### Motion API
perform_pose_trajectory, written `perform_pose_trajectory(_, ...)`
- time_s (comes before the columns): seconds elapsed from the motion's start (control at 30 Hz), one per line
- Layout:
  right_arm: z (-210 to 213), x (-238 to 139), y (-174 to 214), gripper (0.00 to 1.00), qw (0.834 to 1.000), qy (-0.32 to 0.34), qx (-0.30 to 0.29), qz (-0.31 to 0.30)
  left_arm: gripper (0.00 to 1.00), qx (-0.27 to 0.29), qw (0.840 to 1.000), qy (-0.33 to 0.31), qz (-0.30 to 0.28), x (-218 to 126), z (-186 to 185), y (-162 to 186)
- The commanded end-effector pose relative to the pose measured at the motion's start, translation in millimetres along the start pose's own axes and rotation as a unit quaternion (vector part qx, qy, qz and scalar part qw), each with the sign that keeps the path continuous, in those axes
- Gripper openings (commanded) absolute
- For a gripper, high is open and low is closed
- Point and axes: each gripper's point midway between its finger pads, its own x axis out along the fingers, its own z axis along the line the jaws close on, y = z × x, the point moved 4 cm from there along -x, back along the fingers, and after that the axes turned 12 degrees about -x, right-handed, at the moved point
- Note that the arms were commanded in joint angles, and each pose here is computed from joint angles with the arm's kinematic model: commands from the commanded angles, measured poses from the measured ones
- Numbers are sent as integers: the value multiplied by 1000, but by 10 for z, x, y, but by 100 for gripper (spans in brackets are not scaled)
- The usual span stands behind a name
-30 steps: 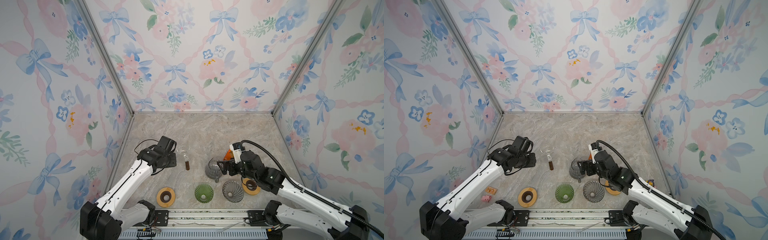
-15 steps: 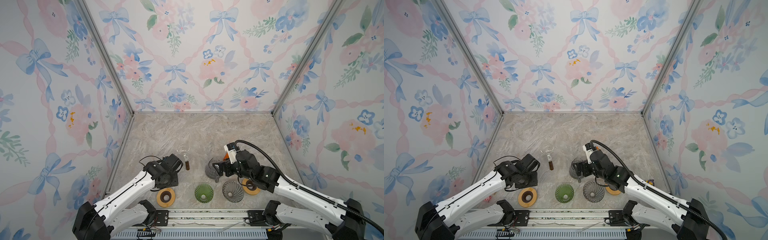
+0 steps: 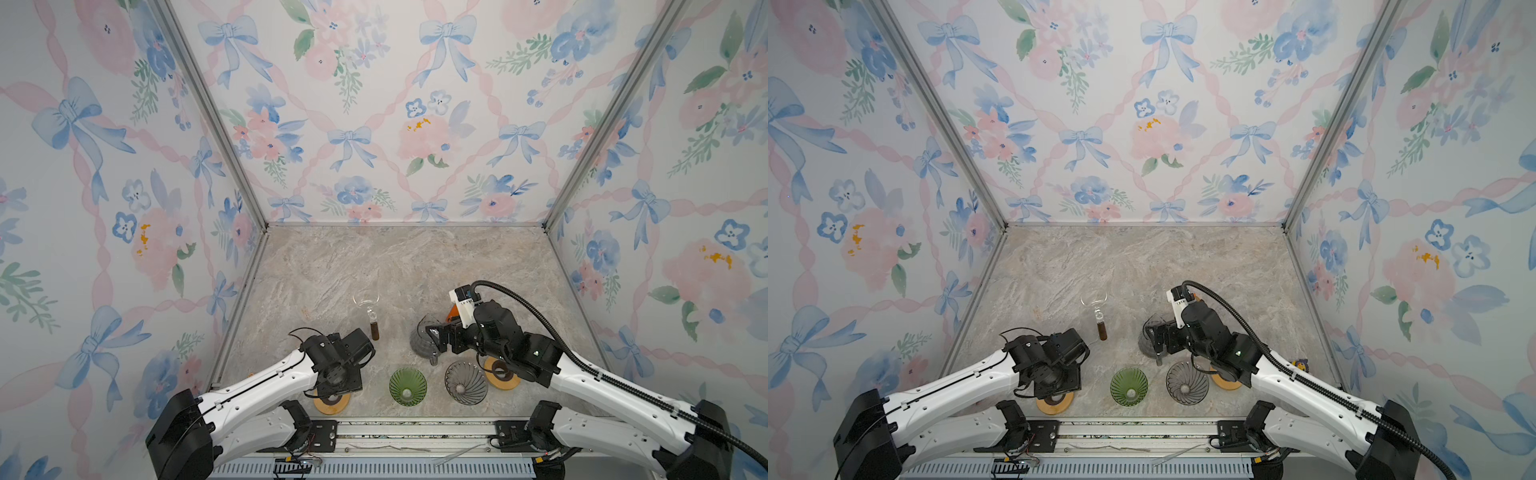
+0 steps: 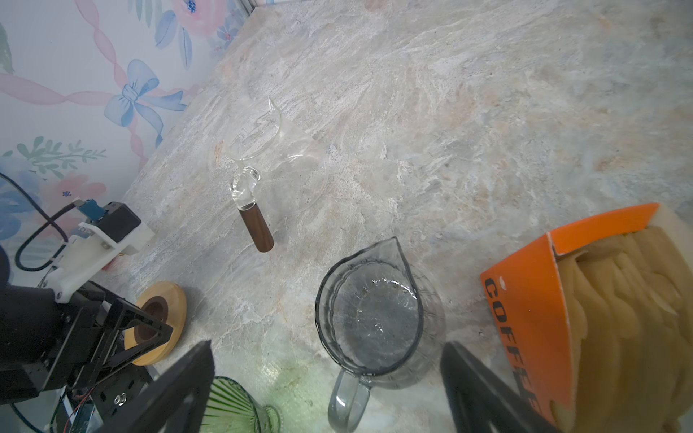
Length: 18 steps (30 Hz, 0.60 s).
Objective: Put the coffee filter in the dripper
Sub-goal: 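Move the left gripper down to the wooden ring holder nearest the robot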
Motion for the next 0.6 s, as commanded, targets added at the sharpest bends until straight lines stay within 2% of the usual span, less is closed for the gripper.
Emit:
perform_pose_trajectory(0.0,21,22,20,96,1000,-2,-4,-5,64,-16,1000,-16,5,48,64,33)
perform_pose_trajectory(0.57,-21,-12,76,96,1000,6,-1,-5,63,0,999,-44,13,239,-5,20)
